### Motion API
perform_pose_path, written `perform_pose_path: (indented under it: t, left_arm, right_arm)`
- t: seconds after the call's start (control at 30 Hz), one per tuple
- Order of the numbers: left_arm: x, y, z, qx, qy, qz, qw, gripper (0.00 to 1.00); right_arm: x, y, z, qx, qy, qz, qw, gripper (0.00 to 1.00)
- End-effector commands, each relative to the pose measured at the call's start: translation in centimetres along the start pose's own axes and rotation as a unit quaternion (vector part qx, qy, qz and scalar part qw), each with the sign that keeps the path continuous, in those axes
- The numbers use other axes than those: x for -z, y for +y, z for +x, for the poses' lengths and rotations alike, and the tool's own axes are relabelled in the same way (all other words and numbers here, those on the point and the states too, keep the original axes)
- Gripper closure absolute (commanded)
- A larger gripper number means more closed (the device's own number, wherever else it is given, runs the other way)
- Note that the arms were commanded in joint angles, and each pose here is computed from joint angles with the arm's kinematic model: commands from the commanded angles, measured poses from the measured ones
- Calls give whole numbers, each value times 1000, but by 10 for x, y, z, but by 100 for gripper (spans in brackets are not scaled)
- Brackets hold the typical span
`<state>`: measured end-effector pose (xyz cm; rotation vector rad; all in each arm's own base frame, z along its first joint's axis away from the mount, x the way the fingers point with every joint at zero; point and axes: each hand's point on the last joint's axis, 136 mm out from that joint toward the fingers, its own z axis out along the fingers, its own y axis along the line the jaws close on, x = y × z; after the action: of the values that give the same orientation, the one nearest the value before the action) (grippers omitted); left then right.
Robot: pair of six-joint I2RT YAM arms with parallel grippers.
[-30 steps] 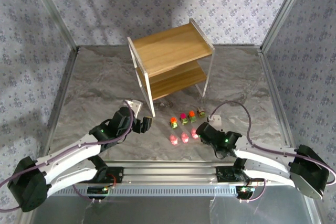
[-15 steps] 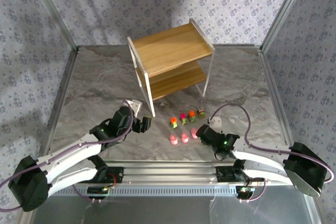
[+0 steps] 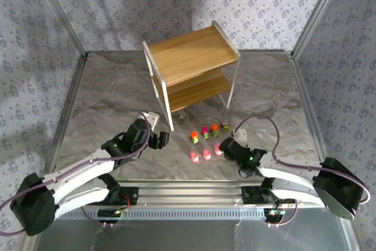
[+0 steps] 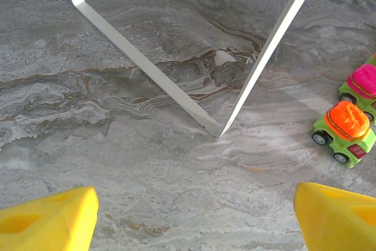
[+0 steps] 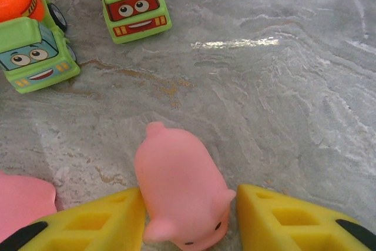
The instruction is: Place and organize the plastic toys onto the shelf
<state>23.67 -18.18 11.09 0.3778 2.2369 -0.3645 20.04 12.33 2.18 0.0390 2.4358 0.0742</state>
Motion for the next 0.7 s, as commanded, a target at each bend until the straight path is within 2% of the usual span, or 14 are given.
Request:
perform_pose_path:
  t: [0.0,0.33,0.67]
  left_arm:
    - [2,-5,-15,-3,-14,9,1000,14]
    - [1,-5,-14,-3,-12,10,1000,14]
    - [2,-5,-15,-2,-14,10,1000,14]
  right_arm:
    - [-3,-3,0,8,-3,8,1000,55]
    - [-5,-2,-2,14,-11,12,1000,57]
    - [-5,-3,-2,12,-17,20,1000,63]
